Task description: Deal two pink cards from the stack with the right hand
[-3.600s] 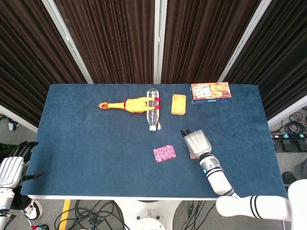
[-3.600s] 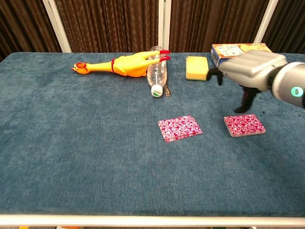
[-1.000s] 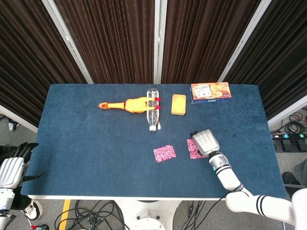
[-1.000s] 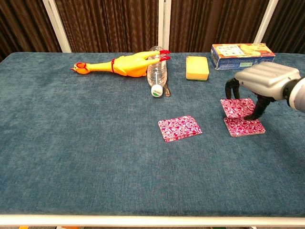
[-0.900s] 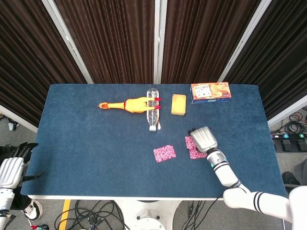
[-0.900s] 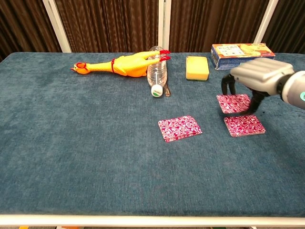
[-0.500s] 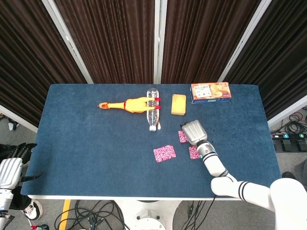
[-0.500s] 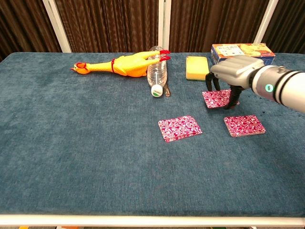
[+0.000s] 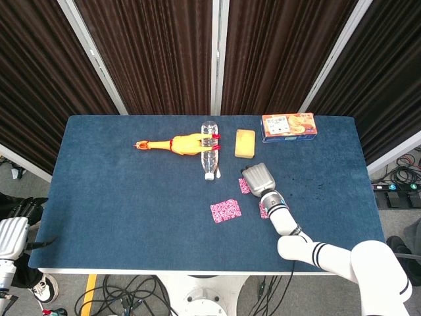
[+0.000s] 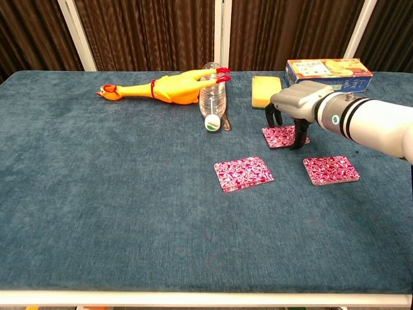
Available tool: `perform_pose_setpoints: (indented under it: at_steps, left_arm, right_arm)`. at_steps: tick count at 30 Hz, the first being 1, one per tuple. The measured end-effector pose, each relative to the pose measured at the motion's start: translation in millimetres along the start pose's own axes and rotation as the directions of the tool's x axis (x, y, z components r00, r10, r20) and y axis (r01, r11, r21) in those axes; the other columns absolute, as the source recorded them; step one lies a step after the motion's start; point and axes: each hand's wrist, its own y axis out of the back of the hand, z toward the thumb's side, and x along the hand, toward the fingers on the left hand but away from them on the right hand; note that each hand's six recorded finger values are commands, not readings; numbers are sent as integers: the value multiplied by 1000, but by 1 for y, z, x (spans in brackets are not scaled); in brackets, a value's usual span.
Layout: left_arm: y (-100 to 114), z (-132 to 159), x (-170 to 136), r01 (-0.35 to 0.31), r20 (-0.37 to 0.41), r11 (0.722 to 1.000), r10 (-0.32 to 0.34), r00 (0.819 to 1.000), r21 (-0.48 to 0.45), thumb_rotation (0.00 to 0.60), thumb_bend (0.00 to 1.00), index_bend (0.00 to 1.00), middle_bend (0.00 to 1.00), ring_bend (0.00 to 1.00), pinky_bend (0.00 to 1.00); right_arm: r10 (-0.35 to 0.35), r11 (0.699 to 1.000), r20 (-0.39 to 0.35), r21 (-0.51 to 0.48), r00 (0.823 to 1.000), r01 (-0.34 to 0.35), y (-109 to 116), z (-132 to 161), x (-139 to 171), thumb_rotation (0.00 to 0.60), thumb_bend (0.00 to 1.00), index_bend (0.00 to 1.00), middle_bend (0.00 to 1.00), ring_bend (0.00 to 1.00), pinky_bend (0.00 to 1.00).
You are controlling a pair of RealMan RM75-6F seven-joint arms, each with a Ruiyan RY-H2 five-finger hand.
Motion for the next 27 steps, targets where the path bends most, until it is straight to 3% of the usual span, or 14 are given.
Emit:
perform_pose_setpoints:
  at_steps: [12, 15, 20, 22, 27]
  left_arm:
    - [-1, 0, 1, 1, 1, 1000, -1, 1000, 3, 600, 28, 163, 141, 79, 177]
    - [-1, 1, 1, -2, 4, 1000, 2, 1000, 6, 600, 28, 163, 141, 79, 177]
    - [-1, 5, 2, -2, 13, 1000, 2, 1000, 8, 600, 28, 163, 141, 79, 177]
    - [-2, 7, 2, -2, 18, 1000, 2, 1000, 8, 600, 28, 163, 141, 79, 177]
    - [-2, 11, 4, 0, 29, 1000, 0, 1000, 7, 600, 28, 163, 141, 79, 177]
  right_arm:
    - [3, 1000, -3, -23, 1000, -3, 8, -4, 11, 600, 55, 244, 236, 857, 1000]
    - [-22, 998, -12, -53, 1000, 21, 14, -7, 23, 600, 54, 243, 251, 857, 1000]
    - [-126, 990, 12, -66, 992, 127, 28, -35, 60, 600, 62, 242, 265, 794, 949]
    - [-174, 982, 41, -71, 984, 177, 28, -53, 82, 600, 64, 235, 257, 684, 834]
    - [-247, 964, 128, -67, 960, 257, 11, -97, 137, 600, 62, 108, 105, 102, 247]
